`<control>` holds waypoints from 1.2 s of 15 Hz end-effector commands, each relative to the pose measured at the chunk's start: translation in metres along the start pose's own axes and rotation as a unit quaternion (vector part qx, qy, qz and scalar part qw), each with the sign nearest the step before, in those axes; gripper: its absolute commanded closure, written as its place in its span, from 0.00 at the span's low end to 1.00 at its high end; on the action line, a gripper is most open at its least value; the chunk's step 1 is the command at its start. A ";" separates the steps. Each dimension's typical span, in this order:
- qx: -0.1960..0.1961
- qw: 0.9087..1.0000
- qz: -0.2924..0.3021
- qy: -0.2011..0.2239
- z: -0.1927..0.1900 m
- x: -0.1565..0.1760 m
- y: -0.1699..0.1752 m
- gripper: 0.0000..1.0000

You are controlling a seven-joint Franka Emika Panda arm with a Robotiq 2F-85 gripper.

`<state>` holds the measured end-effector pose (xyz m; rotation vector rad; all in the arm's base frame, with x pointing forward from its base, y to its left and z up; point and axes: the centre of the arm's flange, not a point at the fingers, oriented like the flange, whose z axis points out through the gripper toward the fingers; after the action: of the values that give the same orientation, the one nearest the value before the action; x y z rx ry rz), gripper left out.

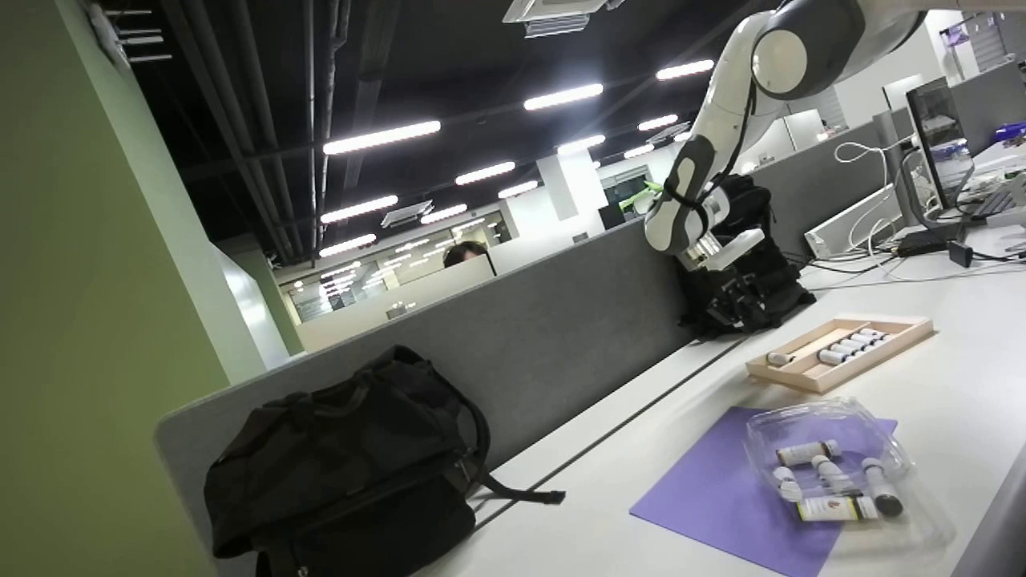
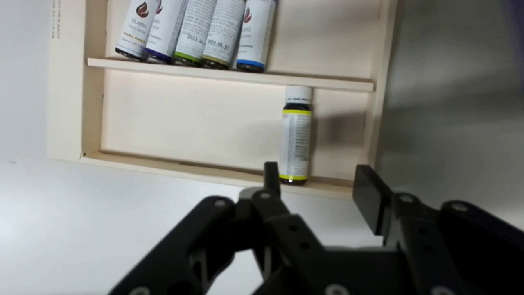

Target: Remove the bottle from the top part of the tray and put it on the table

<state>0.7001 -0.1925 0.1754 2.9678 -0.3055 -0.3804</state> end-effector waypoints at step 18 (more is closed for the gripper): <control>0.081 0.996 0.035 -0.021 0.057 0.010 0.013 0.81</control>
<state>0.6860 -0.2097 0.0940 3.0729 -0.4028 -0.3716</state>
